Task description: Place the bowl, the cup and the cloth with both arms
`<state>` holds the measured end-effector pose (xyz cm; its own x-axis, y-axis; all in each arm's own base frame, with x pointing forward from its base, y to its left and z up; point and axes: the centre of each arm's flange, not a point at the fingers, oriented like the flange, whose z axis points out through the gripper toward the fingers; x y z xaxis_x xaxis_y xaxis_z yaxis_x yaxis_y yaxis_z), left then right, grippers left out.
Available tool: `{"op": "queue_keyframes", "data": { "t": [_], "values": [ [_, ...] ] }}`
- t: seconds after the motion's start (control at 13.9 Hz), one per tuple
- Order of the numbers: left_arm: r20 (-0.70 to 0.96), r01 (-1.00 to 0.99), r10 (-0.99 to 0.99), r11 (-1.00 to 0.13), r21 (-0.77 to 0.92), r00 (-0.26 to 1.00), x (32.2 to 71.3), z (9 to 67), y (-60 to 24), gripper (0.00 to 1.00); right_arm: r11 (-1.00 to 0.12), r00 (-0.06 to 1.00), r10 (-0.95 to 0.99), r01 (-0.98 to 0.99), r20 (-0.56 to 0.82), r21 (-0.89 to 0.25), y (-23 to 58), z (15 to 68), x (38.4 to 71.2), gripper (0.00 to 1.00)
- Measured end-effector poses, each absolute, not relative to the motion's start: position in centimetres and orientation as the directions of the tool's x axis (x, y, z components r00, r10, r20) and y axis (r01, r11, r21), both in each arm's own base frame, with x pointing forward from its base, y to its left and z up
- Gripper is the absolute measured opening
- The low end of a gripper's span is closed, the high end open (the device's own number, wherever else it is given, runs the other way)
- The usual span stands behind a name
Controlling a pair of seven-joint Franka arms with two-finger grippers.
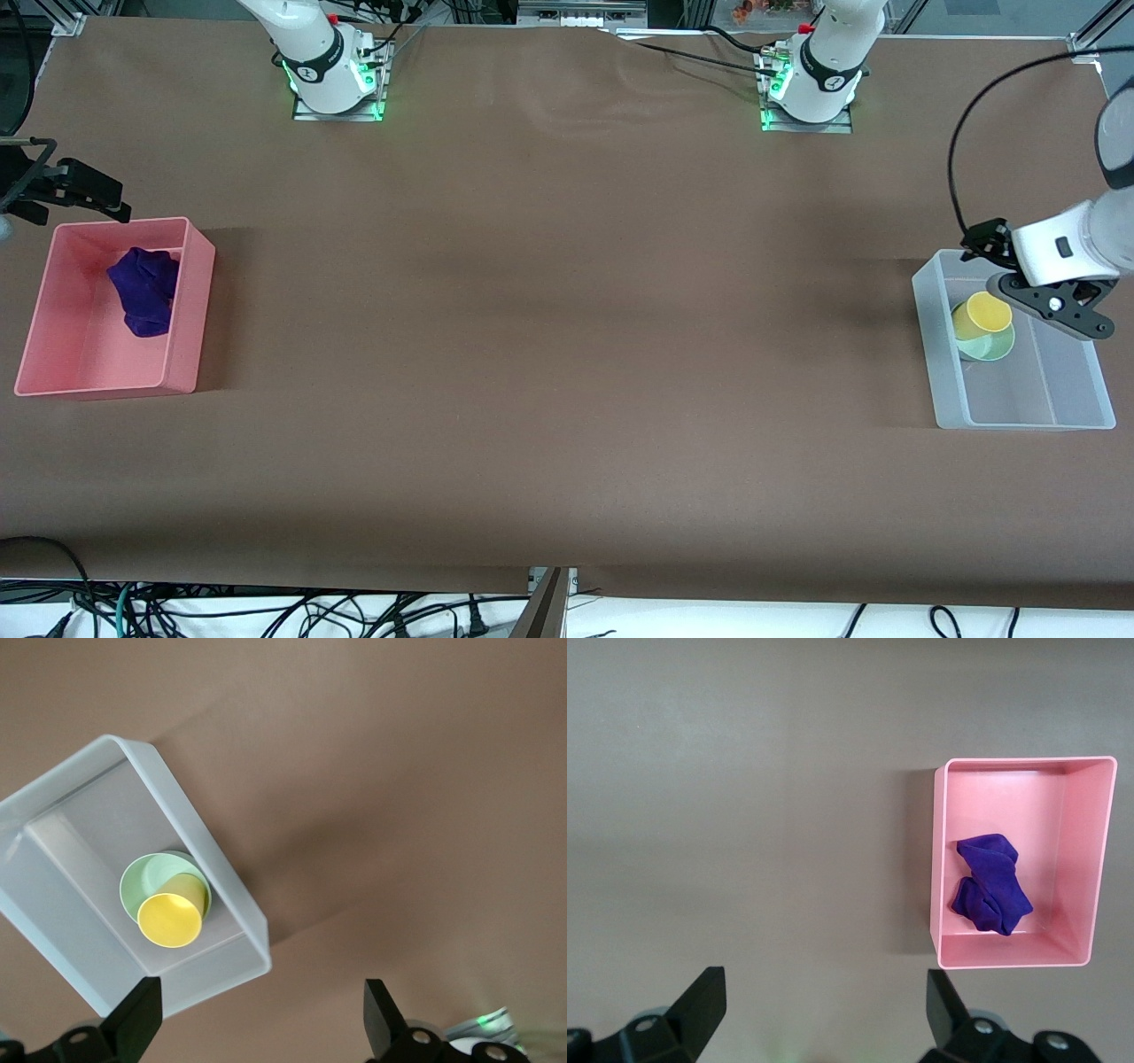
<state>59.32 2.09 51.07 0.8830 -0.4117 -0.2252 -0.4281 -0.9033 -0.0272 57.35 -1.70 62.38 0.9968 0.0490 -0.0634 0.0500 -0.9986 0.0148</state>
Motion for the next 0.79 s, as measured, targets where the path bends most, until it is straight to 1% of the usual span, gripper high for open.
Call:
{"op": "queue_keyframes", "data": {
  "t": [0.22,0.5,0.65,0.79],
  "values": [
    [-0.168,-0.305,-0.295,-0.951,-0.038,0.941,59.2,53.4,-1.3,1.00,-0.999,0.997,0.048,0.049,-0.063,0.015,-1.8,62.4,57.4,1.00],
    [-0.059,-0.136,-0.138,-0.990,0.027,0.989,59.8,53.9,1.0,1.00,-0.999,0.997,0.047,0.048,-0.063,0.015,-1.8,62.4,57.4,1.00],
    [-0.024,-0.108,-0.108,-0.994,0.019,0.994,59.0,53.4,1.9,1.00,-0.999,0.997,0.047,0.048,-0.063,0.015,-1.8,62.4,57.3,1.00],
    [-0.005,-0.102,-0.103,-0.995,0.008,0.995,56.8,53.5,1.1,1.00,-0.999,0.997,0.047,0.048,-0.063,0.015,-1.8,62.4,57.4,1.00]
  ]
}}
